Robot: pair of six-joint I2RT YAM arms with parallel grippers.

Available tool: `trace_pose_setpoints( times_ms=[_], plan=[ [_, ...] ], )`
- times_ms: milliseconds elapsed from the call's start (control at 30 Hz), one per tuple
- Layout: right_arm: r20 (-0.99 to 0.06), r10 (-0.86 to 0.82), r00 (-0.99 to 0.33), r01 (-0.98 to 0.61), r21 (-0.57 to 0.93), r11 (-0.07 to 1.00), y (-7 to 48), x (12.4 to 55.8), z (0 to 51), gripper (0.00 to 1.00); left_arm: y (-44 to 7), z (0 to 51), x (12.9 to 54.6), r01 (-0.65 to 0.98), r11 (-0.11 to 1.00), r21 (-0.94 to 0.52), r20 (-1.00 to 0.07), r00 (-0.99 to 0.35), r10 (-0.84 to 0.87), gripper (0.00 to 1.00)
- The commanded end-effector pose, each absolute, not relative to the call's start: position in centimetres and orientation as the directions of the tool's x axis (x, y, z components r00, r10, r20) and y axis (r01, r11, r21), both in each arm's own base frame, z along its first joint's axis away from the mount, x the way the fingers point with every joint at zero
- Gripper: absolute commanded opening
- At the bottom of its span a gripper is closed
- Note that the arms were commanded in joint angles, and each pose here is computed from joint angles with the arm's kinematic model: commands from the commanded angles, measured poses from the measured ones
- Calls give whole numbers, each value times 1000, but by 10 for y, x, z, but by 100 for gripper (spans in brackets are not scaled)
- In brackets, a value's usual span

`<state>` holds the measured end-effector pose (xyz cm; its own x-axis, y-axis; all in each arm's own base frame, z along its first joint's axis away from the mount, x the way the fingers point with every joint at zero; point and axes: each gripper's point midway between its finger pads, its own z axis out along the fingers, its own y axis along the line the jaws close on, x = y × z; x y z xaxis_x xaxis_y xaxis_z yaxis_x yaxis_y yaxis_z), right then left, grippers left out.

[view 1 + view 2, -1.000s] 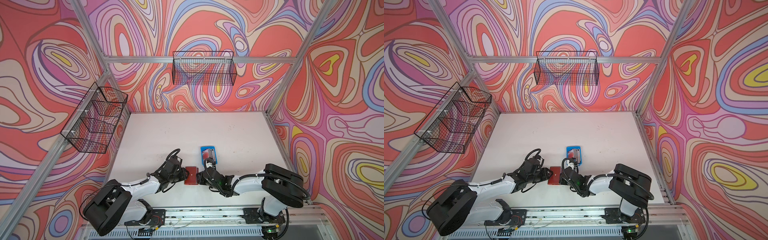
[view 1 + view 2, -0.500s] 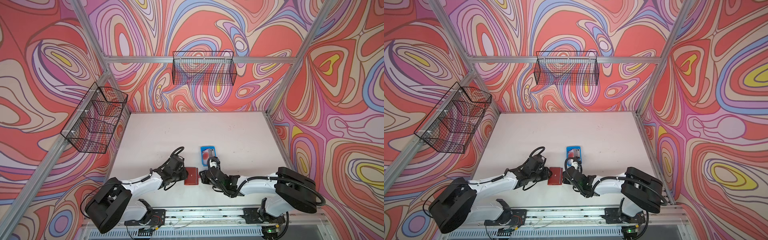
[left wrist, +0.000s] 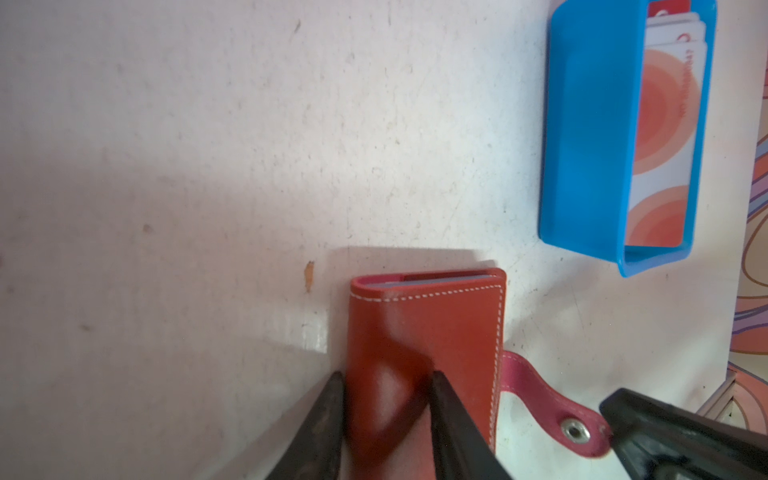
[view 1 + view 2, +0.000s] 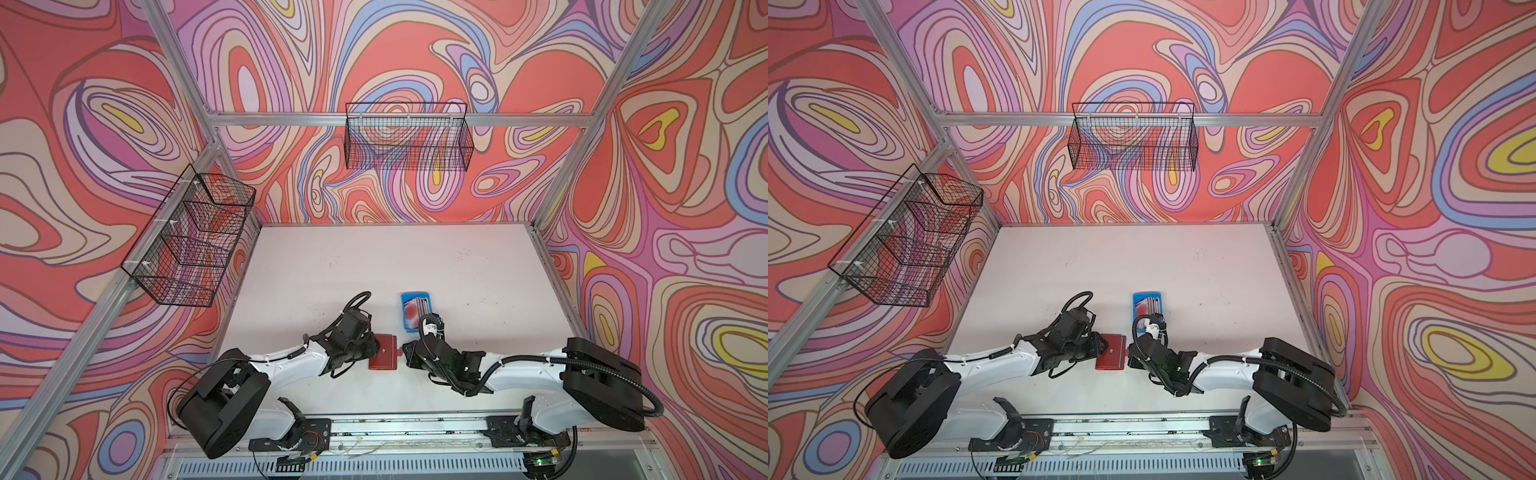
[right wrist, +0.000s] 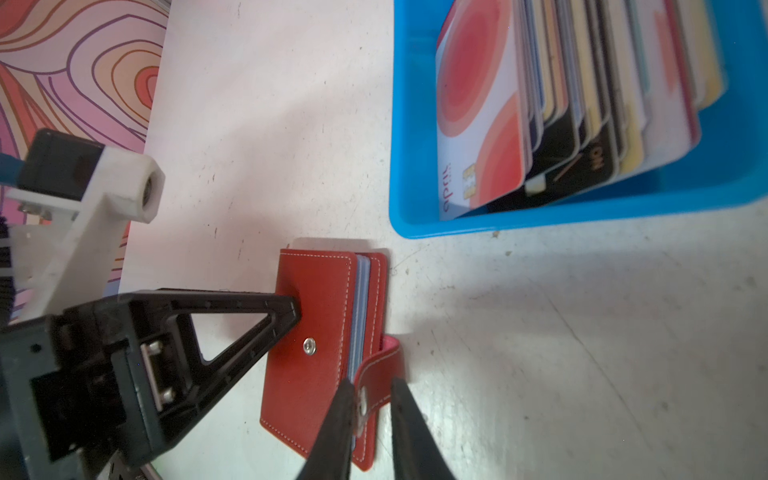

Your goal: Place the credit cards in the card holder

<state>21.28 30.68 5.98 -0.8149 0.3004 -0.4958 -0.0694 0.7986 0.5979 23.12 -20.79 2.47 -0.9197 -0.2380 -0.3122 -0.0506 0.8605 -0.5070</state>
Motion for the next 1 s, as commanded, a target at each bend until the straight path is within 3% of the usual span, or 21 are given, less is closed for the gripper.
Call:
trace_pose_setpoints(
  times_ms=[0, 700, 833, 967],
  plan=[
    [-498, 284, -819, -79, 589, 804, 313, 214, 59, 18, -187, -4, 205, -111, 905, -411, -226, -949, -219, 37],
    [-510, 259, -820, -103, 577, 810, 321, 217, 64, 21, -187, -3, 206, -114, 904, -413, -231, -947, -225, 36],
    [-509, 261, -820, -95, 572, 814, 319, 216, 61, 13, -187, -3, 205, -114, 904, -413, -229, -947, -224, 35],
    [-508, 260, -821, -91, 566, 820, 317, 216, 59, 12, -186, -2, 206, -115, 904, -413, -233, -946, -226, 35]
  ],
)
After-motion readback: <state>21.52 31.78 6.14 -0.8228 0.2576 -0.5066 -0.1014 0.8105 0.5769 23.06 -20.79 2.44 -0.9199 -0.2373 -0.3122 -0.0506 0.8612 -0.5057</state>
